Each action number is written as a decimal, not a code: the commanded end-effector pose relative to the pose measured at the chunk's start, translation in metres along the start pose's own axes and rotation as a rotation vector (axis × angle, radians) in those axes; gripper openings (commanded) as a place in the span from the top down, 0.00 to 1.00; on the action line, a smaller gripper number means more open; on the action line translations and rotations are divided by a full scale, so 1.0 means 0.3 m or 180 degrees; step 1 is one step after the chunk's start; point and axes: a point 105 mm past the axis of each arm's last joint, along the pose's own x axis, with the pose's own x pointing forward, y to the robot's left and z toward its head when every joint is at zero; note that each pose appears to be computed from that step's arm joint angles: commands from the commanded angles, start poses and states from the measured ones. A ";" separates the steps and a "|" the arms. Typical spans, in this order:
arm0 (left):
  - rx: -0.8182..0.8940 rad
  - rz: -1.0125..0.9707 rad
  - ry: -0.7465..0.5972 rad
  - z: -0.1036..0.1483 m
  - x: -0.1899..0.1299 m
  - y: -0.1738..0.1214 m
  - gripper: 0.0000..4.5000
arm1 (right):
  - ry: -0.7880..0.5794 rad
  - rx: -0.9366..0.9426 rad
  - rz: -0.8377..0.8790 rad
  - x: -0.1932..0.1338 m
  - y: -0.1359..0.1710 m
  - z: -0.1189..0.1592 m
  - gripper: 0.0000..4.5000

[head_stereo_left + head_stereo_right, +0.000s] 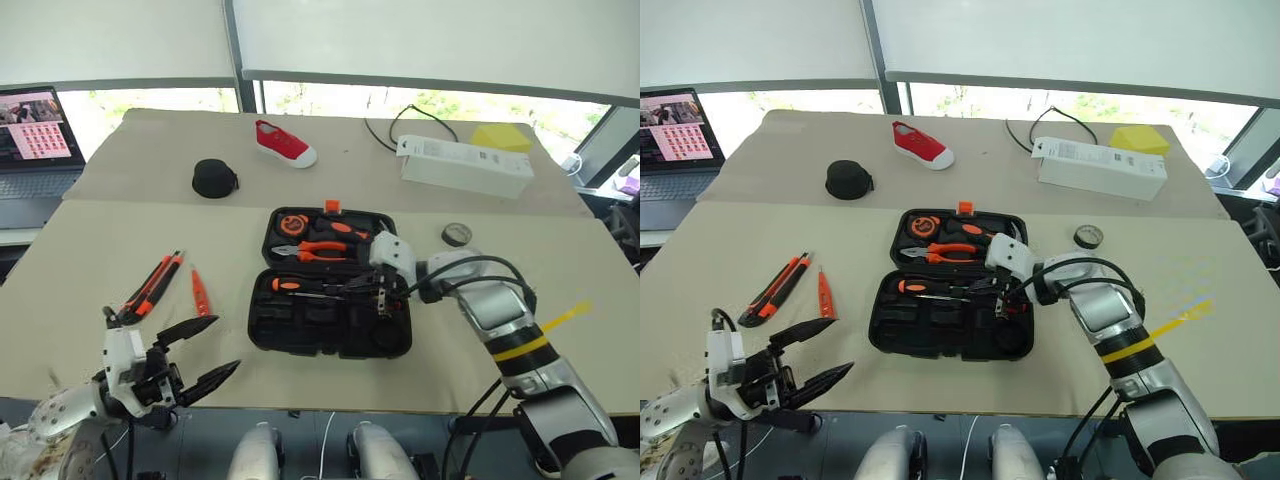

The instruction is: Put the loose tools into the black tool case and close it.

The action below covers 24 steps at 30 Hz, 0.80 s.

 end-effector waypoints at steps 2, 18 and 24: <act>-0.0001 0.0898 0.0065 0.000 -0.163 0.101 0.00 | -0.0741 -0.0302 -0.0370 -0.200 0.002 0.042 0.53; -0.0818 0.1787 0.0658 0.023 -0.286 0.182 0.00 | -0.1243 -0.0369 -0.0947 -0.404 0.080 -0.041 0.02; -0.0966 0.1837 0.1432 0.062 -0.027 0.183 0.00 | -0.1393 -0.0587 -0.0527 -0.343 0.074 0.107 0.02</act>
